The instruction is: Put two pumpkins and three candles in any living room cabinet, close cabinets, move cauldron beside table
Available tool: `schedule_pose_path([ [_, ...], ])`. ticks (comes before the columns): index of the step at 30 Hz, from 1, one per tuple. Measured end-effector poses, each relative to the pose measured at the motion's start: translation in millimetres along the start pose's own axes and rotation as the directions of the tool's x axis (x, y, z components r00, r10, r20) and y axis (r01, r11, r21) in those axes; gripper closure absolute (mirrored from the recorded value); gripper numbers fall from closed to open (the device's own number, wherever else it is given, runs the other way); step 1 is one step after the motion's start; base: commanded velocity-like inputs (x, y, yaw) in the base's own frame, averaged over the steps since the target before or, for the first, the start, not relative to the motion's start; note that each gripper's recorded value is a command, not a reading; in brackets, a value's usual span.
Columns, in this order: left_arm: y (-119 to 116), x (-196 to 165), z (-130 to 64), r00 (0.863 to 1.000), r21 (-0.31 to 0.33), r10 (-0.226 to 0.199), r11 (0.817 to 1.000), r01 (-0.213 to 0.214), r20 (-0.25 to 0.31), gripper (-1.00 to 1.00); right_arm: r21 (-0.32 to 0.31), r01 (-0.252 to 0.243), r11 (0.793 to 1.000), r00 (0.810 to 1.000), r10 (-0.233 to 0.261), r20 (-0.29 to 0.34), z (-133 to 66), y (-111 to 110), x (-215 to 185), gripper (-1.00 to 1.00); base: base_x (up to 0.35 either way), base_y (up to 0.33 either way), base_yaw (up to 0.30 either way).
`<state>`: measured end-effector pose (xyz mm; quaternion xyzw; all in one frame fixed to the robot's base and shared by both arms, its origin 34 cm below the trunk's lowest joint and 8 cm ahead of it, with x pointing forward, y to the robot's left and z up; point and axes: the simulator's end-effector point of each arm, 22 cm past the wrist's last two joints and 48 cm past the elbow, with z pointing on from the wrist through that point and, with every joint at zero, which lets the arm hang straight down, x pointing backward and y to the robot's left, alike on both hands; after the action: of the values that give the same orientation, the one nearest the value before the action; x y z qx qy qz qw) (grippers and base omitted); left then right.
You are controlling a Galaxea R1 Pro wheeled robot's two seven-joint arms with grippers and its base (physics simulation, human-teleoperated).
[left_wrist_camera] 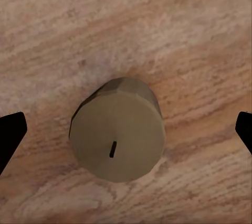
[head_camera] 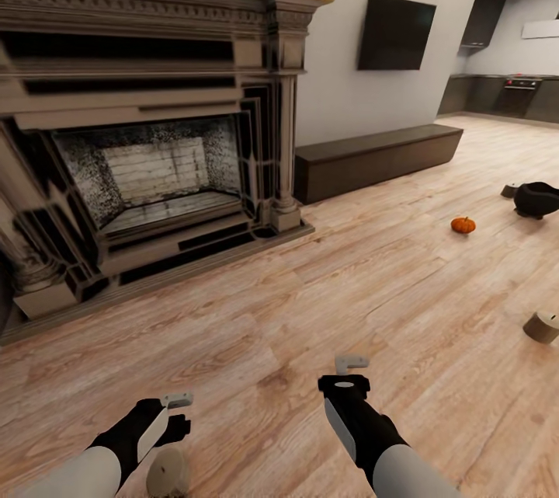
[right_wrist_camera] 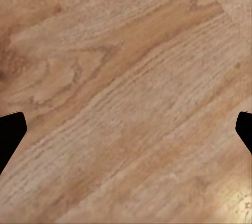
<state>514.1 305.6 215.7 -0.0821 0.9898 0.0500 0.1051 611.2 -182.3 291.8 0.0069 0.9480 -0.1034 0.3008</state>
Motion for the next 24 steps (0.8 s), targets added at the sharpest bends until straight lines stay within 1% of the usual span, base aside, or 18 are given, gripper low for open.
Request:
schedule_pose_path([
  [14,3,21,21.6,0.999,-0.011,0.007,1.0,-0.007,-0.053,-1.0,-0.003,0.011,1.0,0.998,-0.012,-0.056,17.6,5,29,-1.0,0.0,0.0,0.0],
  [21,3,20,21.5,0.999,-0.01,0.004,1.0,-0.005,-0.05,-1.0,-0.003,0.012,1.0,0.998,-0.012,-0.056,17.7,5,29,-1.0,0.011,0.0,0.0],
  [24,4,15,21.8,1.0,-0.011,-0.002,1.0,0.002,-0.026,-1.0,-0.003,0.011,1.0,0.998,-0.011,-0.055,17.5,5,28,-1.0,0.112,0.0,0.0],
])
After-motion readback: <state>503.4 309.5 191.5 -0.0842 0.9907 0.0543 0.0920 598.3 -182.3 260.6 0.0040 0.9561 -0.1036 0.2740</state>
